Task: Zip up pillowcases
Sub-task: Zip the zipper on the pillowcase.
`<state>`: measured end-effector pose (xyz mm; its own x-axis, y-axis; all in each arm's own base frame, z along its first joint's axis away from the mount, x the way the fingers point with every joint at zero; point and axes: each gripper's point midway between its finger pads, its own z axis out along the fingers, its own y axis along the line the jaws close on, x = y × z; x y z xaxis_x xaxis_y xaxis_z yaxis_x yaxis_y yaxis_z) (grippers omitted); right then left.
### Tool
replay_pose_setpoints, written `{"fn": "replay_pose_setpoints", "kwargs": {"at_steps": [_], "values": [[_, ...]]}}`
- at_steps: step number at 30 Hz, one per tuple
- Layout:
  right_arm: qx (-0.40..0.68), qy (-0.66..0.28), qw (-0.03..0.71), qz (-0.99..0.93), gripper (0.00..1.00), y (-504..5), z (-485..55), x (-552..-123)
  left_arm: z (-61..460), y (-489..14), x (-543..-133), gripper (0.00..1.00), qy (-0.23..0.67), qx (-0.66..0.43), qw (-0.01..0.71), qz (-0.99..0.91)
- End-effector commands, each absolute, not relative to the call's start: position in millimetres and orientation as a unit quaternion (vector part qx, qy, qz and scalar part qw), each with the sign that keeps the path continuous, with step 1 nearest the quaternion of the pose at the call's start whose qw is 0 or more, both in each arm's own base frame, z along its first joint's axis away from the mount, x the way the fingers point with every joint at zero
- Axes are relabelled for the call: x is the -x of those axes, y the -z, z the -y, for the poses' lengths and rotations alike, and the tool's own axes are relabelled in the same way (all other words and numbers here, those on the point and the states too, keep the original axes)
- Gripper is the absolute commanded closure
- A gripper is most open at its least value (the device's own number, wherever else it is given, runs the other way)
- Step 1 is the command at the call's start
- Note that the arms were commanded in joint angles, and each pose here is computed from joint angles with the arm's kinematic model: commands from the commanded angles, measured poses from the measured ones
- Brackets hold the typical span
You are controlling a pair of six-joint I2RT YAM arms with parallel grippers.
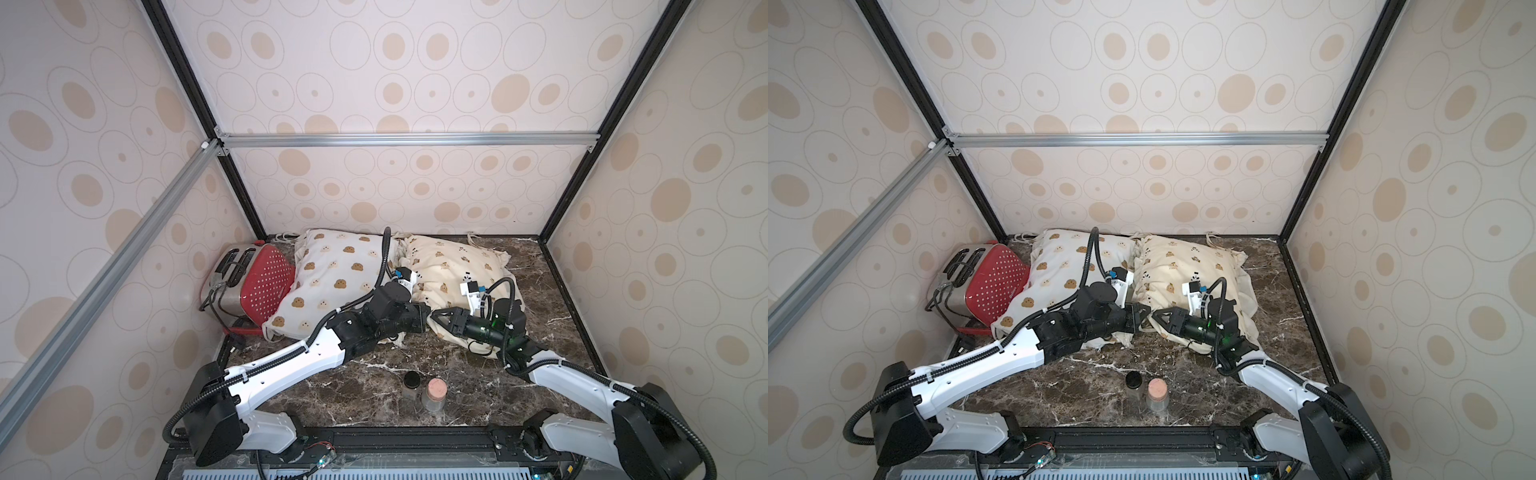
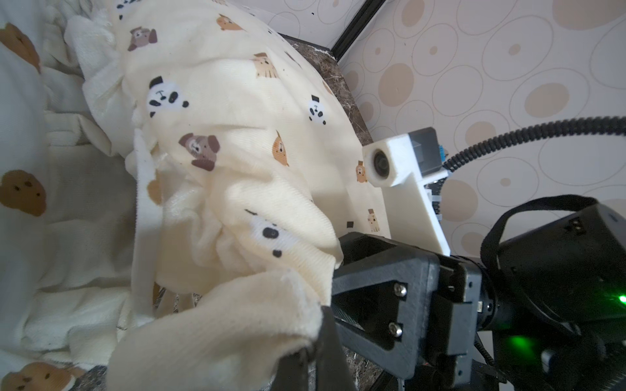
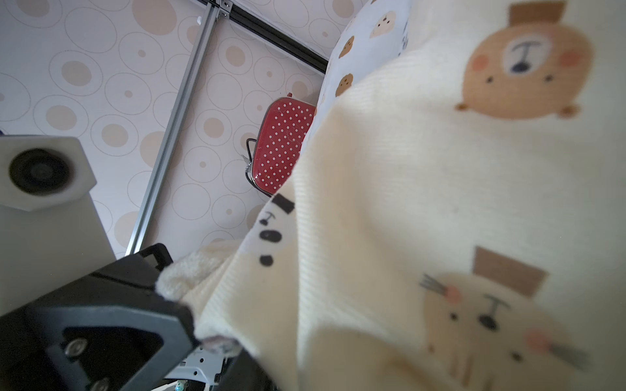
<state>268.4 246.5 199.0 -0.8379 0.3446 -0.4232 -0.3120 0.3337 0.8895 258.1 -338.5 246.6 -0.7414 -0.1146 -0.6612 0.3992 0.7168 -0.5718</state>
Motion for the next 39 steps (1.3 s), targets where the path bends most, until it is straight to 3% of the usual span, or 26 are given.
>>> {"fn": "replay_pose_setpoints", "kwargs": {"at_steps": [1,25,39], "values": [[-0.013,-0.603,0.291,-0.743,0.63,-215.7,-245.2,-263.7,340.7,-296.4,-257.3,1.0,0.401,-0.083,0.384,-0.828],[-0.028,-0.658,0.281,-0.698,0.66,-249.5,-248.2,-248.3,337.8,-298.0,-258.8,1.0,0.397,-0.08,0.391,-0.826],[-0.037,-0.631,0.267,-0.727,0.74,-226.2,-247.8,-244.5,339.6,-299.3,-257.6,1.0,0.406,-0.08,0.39,-0.823]]}}
